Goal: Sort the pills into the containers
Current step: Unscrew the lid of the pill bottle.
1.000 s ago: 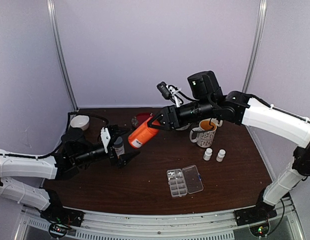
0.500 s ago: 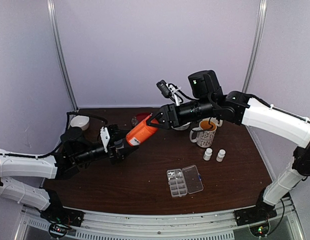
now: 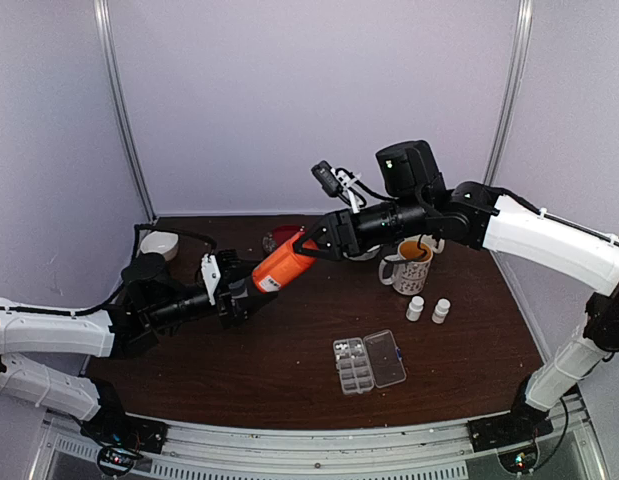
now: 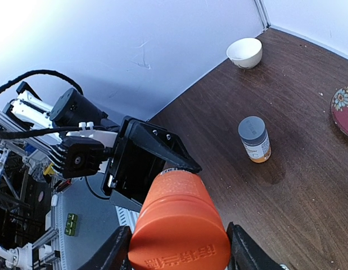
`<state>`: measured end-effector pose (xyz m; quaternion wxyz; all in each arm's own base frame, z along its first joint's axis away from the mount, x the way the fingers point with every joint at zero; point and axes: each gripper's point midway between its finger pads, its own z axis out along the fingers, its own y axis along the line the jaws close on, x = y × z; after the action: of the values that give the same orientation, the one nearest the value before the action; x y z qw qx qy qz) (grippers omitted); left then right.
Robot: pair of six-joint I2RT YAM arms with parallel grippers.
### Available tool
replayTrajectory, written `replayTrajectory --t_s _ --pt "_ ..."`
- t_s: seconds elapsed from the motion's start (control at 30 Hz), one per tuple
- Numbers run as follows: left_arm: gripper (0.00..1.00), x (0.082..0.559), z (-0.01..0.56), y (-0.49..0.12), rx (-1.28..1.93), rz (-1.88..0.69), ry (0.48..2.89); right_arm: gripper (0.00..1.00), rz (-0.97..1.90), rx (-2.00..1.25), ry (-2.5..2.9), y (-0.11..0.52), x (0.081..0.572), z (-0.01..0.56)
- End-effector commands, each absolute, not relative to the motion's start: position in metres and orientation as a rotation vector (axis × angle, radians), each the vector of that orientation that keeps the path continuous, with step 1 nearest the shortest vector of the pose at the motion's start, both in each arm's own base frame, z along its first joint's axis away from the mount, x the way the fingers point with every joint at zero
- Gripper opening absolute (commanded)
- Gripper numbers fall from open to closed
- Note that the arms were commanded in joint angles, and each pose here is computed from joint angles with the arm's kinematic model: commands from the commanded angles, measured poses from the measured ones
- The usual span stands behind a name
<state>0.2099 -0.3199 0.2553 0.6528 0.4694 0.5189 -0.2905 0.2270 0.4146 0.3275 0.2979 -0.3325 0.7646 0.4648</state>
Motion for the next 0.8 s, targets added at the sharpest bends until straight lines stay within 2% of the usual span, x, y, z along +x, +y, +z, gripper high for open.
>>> replayTrajectory --t_s 0.0,0.2,0.43,0.63,0.77 --pt "0.26 0.198 0.282 -0.327 1.063 -0.738 1.076 0.25 1.262 -1.129 1.853 0.415 0.200 0.340" --pt "0.12 0.190 0.284 -0.334 1.090 -0.813 1.067 0.26 1.126 -1.421 1.636 0.411 0.187 0.331" --pt "0.11 0.184 0.287 -0.334 1.091 -0.853 1.040 0.26 0.791 -1.842 1.177 0.393 0.174 0.307" --pt "0.10 0.176 0.289 -0.334 1.111 -0.885 1.013 0.13 0.463 -2.123 0.684 0.381 0.174 0.295" --pt "0.10 0.174 0.290 -0.334 1.114 -0.895 1.009 0.12 0.322 -2.147 0.518 0.385 0.184 0.301"
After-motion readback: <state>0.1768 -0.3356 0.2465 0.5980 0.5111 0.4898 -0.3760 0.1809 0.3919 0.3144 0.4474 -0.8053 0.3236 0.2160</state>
